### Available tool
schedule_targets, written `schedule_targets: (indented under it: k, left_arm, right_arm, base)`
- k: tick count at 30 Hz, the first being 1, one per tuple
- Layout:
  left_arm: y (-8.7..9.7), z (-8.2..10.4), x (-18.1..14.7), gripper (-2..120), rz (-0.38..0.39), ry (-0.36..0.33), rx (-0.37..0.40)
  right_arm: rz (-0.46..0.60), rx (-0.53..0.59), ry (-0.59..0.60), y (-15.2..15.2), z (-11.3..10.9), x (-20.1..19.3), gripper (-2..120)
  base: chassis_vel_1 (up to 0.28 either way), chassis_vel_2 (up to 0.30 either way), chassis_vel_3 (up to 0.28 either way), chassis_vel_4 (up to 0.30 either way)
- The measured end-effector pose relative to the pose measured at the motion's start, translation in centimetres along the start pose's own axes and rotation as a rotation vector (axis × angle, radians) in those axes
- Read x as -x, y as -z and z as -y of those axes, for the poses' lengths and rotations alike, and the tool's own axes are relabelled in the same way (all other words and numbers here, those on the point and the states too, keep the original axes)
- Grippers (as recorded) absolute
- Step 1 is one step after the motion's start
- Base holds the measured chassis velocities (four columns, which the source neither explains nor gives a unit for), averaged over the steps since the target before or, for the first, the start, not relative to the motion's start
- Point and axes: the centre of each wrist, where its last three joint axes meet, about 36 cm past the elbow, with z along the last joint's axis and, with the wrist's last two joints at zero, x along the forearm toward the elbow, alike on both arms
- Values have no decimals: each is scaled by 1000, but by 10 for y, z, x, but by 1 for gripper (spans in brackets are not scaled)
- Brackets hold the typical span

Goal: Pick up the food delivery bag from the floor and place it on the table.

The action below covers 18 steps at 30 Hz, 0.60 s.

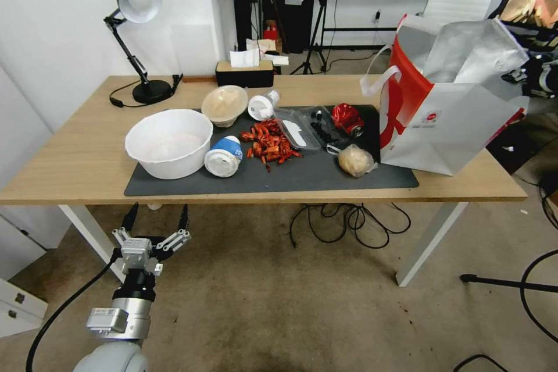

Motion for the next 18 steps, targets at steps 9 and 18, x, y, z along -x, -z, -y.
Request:
schedule_targets:
  k: [9,18]
  left_arm:
    - [1,0,0,100,3,1,-1]
    - [4,-2,-2,100,8,3,6]
  right_arm:
    - [45,-36,47,-3,-2,3,50]
    - [154,-126,86,-8,-5,2,85]
  base:
    - [0,0,0,0]
    - [0,0,0,0]
